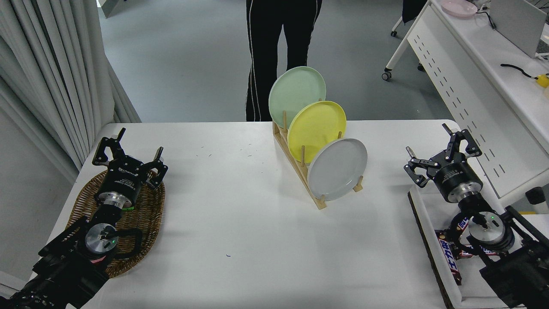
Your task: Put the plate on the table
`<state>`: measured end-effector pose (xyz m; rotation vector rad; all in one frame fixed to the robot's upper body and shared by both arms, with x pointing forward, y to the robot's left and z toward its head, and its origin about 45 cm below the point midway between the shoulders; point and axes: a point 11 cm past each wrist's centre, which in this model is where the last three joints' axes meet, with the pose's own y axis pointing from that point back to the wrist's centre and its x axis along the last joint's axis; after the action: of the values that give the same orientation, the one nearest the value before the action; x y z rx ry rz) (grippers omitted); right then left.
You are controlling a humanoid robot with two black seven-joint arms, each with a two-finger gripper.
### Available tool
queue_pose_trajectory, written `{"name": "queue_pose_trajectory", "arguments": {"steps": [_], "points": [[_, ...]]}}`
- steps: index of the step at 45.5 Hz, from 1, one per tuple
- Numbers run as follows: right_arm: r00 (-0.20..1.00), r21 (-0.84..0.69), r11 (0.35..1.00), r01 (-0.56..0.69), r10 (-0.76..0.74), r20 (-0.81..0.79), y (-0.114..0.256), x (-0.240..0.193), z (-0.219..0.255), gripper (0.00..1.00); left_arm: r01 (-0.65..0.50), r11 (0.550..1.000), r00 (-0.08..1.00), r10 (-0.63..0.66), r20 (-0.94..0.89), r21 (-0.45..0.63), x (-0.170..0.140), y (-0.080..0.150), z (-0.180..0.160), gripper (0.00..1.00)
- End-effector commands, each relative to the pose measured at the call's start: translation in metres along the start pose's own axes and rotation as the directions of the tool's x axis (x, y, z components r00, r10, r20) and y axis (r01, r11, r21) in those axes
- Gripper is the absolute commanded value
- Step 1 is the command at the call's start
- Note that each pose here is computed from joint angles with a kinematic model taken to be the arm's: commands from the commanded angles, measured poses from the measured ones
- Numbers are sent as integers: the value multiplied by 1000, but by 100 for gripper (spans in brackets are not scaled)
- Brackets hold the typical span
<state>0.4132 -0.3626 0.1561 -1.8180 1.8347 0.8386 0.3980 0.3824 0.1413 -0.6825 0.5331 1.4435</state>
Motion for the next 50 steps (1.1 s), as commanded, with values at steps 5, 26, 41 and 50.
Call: {"name": "queue_pose_trajectory", "arguments": {"steps": [5,26,41,50], "points": [[999,-6,1000,27,-27,22,-7,-15,9,99,0,1000,1000,0,0,0,0,0,0,100],[1000,-8,1000,17,-17,17,-5,-11,9,99,0,1000,1000,0,0,0,0,0,0,100],[999,56,998,-16,17,-28,-29,-17,-32,99,0,1000,1000,0,0,0,0,0,0,100],[971,-7,999,-41,38,-237,-38,-18,-46,99,1,1000,1000,-1,-1,0,0,0,0,100]]}}
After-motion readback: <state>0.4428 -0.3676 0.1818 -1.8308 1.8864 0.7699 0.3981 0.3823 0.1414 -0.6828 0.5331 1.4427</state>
